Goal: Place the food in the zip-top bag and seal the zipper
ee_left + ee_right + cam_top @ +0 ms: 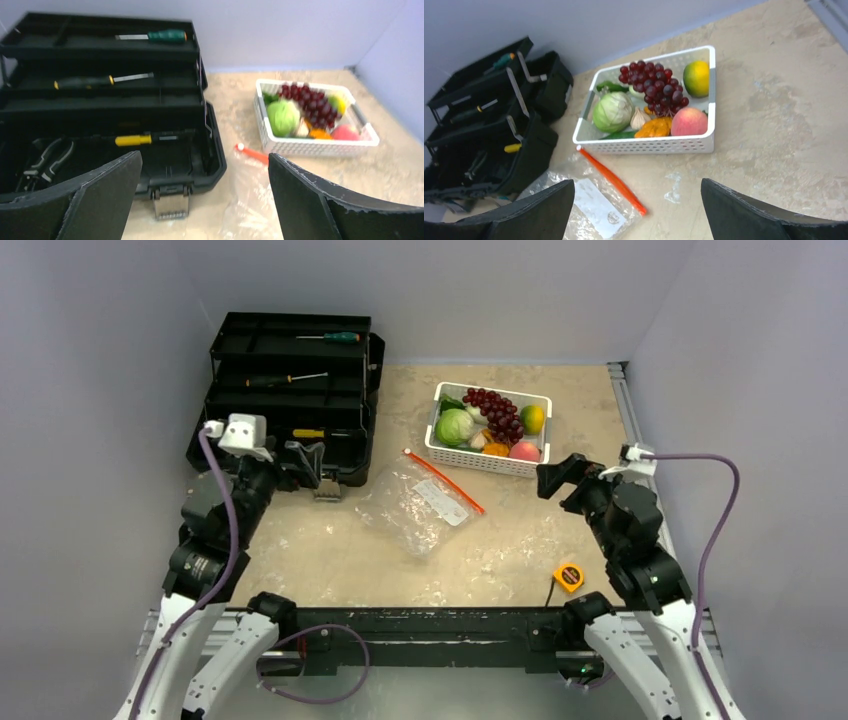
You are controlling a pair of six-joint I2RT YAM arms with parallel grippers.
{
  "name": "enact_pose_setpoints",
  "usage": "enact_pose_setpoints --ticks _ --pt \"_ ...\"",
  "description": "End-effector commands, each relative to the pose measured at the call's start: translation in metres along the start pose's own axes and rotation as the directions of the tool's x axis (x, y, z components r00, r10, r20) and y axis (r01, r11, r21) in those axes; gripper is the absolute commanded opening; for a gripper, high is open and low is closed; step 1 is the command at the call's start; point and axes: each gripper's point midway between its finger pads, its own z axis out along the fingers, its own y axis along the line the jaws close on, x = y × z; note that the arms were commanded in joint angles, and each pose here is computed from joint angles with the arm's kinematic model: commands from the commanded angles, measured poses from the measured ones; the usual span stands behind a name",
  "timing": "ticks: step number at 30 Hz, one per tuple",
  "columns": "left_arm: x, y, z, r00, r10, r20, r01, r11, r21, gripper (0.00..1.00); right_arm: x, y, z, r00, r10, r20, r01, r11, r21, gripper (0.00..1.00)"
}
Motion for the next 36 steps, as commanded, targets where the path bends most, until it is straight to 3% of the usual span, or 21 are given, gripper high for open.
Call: enact_pose_setpoints --ticks 1,6,13,21,29,34,36 --pt "0.018 -0.016 0.002 0.998 0.061 -0.019 -0.058 0.992 0.110 0.97 0.036 0.018 0.023 0.991 -0.041 -0.128 0.027 0.994 -0.109 0.99" --pt "0.031 -0.031 0.010 0.994 0.062 -0.086 -0.045 0.981 0.189 0.97 0.095 0.051 0.050 0.953 -0.088 -0.289 -0.014 0.942 -0.335 0.99" --pt "0.056 -0.063 0.019 0.974 0.086 -0.209 -0.009 0.939 0.344 0.97 0.175 0.050 0.084 0.855 -0.137 -0.500 -0.077 0.920 -0.385 0.99" --pt "0.082 -0.091 0.020 0.934 0.152 -0.322 0.019 0.882 0.470 0.97 0.216 0.030 0.114 0.794 -0.191 -0.577 -0.024 0.938 -0.345 0.99" --pt "0.092 -0.102 0.016 0.922 0.199 -0.332 0.001 0.856 0.516 0.97 0.232 0.047 0.136 0.795 -0.157 -0.586 -0.108 0.914 -0.390 0.99" --pt "0.095 -0.104 0.016 0.916 0.213 -0.340 -0.004 0.853 0.522 0.97 0.254 0.079 0.134 0.778 -0.110 -0.619 -0.275 0.825 -0.493 0.90" --pt "0.096 -0.105 0.016 0.915 0.216 -0.342 -0.005 0.851 0.525 0.97 0.263 0.091 0.129 0.777 -0.130 -0.616 -0.284 0.801 -0.527 0.86"
